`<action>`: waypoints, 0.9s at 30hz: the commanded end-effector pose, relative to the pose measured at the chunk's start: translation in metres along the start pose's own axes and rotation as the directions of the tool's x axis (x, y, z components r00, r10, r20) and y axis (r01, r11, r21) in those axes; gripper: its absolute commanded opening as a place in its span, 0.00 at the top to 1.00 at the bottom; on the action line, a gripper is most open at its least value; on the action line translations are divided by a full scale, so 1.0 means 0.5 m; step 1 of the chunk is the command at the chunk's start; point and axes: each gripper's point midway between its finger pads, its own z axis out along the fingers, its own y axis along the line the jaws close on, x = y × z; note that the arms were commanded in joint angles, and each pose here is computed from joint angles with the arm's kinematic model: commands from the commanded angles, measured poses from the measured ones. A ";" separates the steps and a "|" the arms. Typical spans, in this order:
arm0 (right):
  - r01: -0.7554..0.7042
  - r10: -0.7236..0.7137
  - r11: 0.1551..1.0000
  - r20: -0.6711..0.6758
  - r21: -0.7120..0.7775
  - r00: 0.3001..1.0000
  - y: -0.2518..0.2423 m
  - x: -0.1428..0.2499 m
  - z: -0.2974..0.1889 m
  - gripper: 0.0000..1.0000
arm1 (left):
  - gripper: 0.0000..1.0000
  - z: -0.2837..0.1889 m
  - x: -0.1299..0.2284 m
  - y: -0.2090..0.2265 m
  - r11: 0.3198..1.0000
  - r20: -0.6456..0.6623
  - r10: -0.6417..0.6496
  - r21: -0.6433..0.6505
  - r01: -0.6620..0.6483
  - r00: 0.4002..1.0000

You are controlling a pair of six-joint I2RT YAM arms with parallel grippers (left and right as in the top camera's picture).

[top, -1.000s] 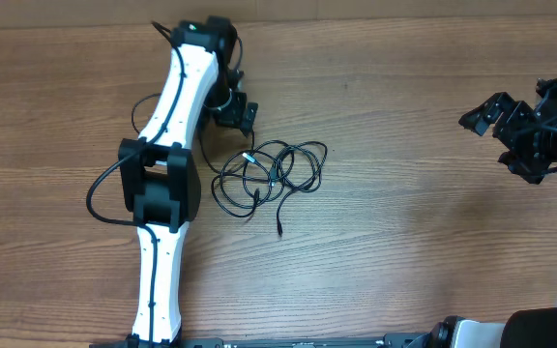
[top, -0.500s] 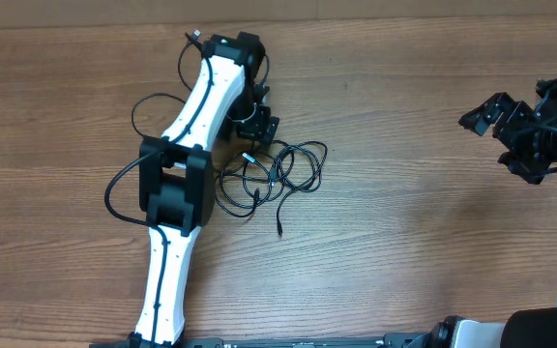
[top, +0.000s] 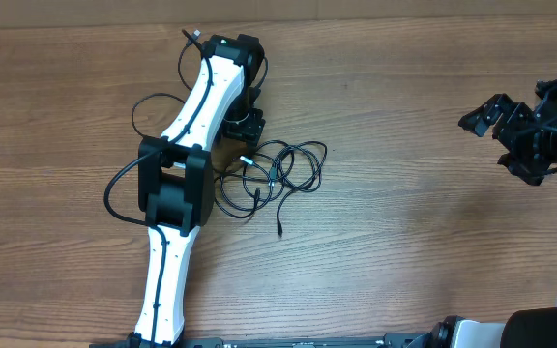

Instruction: Untangle cables

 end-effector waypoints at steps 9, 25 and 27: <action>0.000 0.000 1.000 -0.001 -0.010 1.000 0.005 0.006 -0.005 0.00 | 0.28 0.018 -0.021 -0.025 0.999 0.036 -0.004 0.035 0.003 0.999; 0.002 -0.002 1.000 0.003 -0.011 1.000 0.006 0.005 -0.005 0.00 | 0.30 0.062 -0.028 0.003 0.998 0.045 -0.020 -0.058 0.023 0.999; 0.002 -0.002 1.000 0.003 -0.011 1.000 0.006 0.005 -0.005 0.00 | 0.30 0.061 -0.024 0.018 0.995 0.038 -0.022 -0.098 0.025 0.999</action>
